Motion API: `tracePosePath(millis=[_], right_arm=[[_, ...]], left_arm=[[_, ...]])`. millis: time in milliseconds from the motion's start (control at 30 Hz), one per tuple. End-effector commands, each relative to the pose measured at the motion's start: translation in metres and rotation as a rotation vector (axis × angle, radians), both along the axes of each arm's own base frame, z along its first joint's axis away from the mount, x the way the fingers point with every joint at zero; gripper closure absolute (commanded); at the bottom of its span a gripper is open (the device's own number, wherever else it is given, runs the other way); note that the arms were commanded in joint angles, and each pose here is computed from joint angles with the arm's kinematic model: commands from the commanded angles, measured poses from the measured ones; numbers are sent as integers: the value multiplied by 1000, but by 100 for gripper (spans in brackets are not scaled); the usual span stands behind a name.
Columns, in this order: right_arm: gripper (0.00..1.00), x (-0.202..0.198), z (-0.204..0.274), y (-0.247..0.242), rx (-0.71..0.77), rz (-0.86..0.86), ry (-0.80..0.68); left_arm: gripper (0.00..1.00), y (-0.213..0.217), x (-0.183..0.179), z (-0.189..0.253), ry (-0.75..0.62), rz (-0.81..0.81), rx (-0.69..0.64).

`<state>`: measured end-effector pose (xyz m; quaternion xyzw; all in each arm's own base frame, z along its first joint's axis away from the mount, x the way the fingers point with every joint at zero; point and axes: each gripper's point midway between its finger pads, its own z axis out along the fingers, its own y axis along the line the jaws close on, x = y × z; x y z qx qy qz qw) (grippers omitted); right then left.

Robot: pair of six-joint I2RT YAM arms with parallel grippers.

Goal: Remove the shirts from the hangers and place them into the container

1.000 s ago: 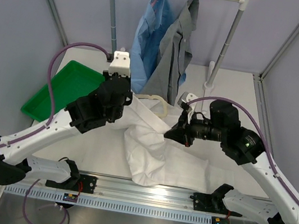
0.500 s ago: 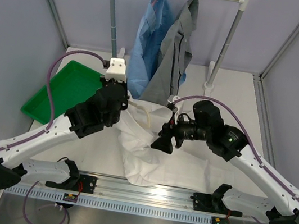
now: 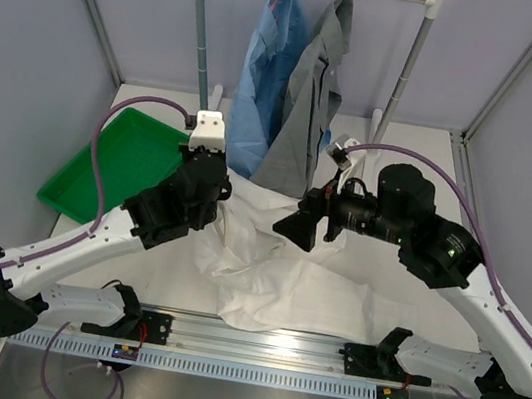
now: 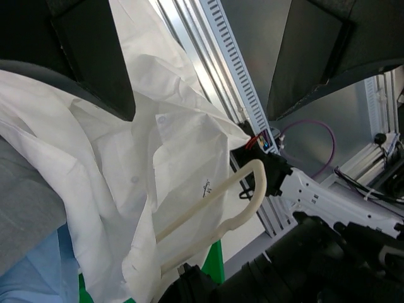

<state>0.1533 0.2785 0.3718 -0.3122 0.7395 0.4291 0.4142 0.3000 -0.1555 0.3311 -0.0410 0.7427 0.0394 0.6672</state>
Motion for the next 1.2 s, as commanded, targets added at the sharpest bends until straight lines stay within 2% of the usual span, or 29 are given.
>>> tracePosePath(millis=[0, 400, 833, 967, 1167], right_arm=[[5, 12, 4, 16, 36, -65, 45], [4, -1, 9, 73, 125, -56, 49], [10, -3, -26, 117, 68, -111, 27], [15, 2, -38, 119, 52, -143, 22], [30, 13, -46, 116, 37, -197, -4]], left_arm=[[100, 7, 5, 27, -86, 105, -146], [100, 5, 11, 24, -81, 152, -135], [100, 5, 12, 26, -80, 161, -127], [100, 6, 11, 27, -81, 161, -132], [100, 7, 10, 27, -82, 160, -137]])
